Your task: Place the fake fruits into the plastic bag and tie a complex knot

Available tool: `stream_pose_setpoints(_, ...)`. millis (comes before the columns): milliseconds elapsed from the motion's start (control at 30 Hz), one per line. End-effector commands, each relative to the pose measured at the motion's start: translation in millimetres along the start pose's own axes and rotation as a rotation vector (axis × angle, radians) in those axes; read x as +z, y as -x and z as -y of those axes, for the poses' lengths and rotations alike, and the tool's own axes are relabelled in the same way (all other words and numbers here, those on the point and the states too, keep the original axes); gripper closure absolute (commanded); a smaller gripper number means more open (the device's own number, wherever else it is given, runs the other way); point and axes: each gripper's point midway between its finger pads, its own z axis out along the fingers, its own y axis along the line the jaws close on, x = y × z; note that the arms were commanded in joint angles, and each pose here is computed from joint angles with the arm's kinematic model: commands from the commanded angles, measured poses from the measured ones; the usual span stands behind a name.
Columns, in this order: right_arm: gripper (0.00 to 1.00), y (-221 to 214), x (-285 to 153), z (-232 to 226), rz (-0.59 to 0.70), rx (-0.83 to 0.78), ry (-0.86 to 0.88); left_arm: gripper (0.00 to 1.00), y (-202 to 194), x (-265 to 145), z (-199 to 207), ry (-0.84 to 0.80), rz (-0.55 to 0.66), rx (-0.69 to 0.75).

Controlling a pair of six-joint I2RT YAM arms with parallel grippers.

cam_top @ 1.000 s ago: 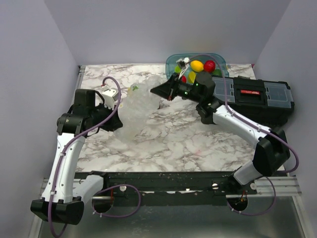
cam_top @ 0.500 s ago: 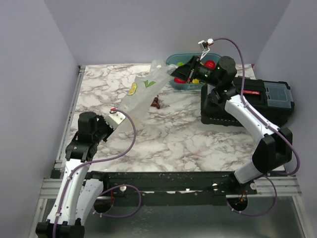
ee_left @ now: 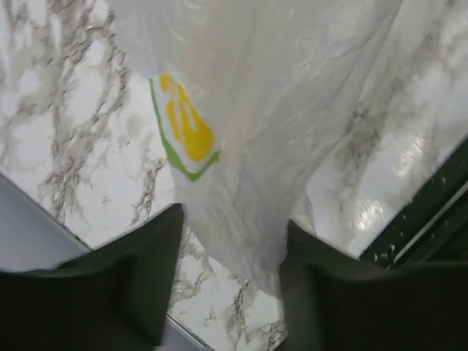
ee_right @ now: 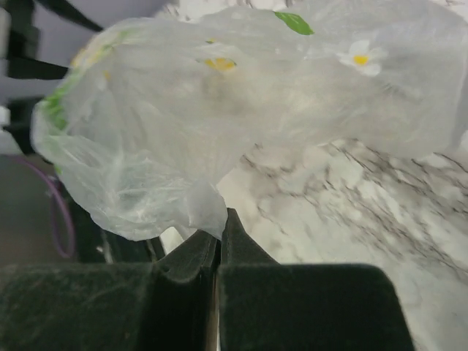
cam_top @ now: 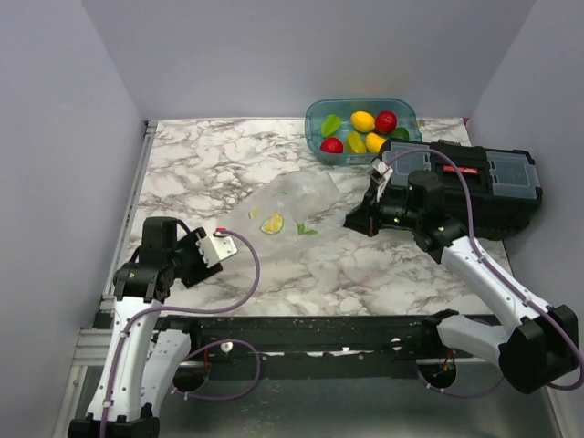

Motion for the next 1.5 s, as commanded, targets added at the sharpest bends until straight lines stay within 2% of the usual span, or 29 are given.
stream_pose_setpoints(0, 0.99, -56, -19, 35, -0.196, -0.267, -0.11, 0.24, 14, -25, 61, -0.305, 0.08, 0.017)
stream_pose_setpoints(33, 0.99, -61, -20, 38, -0.221, -0.301, -0.107, 0.15, 24, -30, 61, -0.315, 0.11, 0.006)
stream_pose_setpoints(167, 0.99, -76, -22, 40, -0.27, -0.387, -0.064, 0.02, 67, -44, 47, -0.335, 0.23, -0.111)
stream_pose_setpoints(333, 0.95, -97, -20, 33, -0.339, -0.508, 0.015, 0.02, 94, -16, 7, -0.3, 0.257, -0.328)
stream_pose_setpoints(533, 0.87, -117, -26, 49, -0.467, -0.55, -0.012, 0.22, 83, 49, -2, -0.308, 0.141, -0.377)
stream_pose_setpoints(667, 0.88, -124, -30, 54, -0.494, -0.57, -0.024, 0.28, 63, 93, -16, -0.211, 0.016, -0.352)
stream_pose_setpoints(800, 0.94, -127, -32, 55, -0.512, -0.584, -0.021, 0.34, 35, 127, -37, -0.116, -0.135, -0.369)
stream_pose_setpoints(933, 0.96, -134, -40, 58, -0.563, -0.601, -0.024, 0.56, -15, 159, -52, -0.068, -0.347, -0.353)
stream_pose_setpoints(1000, 0.96, -137, -44, 57, -0.585, -0.609, -0.013, 0.62, -32, 169, -60, -0.063, -0.409, -0.382)
stream_pose_setpoints(1067, 0.95, -138, -46, 52, -0.596, -0.602, 0.005, 0.67, -42, 175, -65, -0.072, -0.443, -0.424)
stream_pose_setpoints(1167, 0.94, -133, -47, 40, -0.581, -0.584, 0.049, 0.71, -38, 173, -83, -0.064, -0.411, -0.477)
stream_pose_setpoints(1233, 0.94, -128, -45, 28, -0.551, -0.56, 0.086, 0.71, -22, 164, -98, -0.039, -0.348, -0.498)
stream_pose_setpoints(1267, 0.94, -123, -43, 23, -0.53, -0.545, 0.101, 0.69, -8, 157, -105, -0.031, -0.289, -0.514)
stream_pose_setpoints(1300, 0.95, -119, -41, 16, -0.506, -0.531, 0.126, 0.61, 8, 147, -113, -0.019, -0.223, -0.529)
stream_pose_setpoints(1367, 0.96, -109, -36, 6, -0.459, -0.498, 0.15, 0.39, 46, 122, -125, 0.005, -0.082, -0.564)
stream_pose_setpoints(1467, 0.91, -92, -28, -4, -0.395, -0.44, 0.16, 0.16, 114, 85, -119, -0.04, 0.114, -0.571)
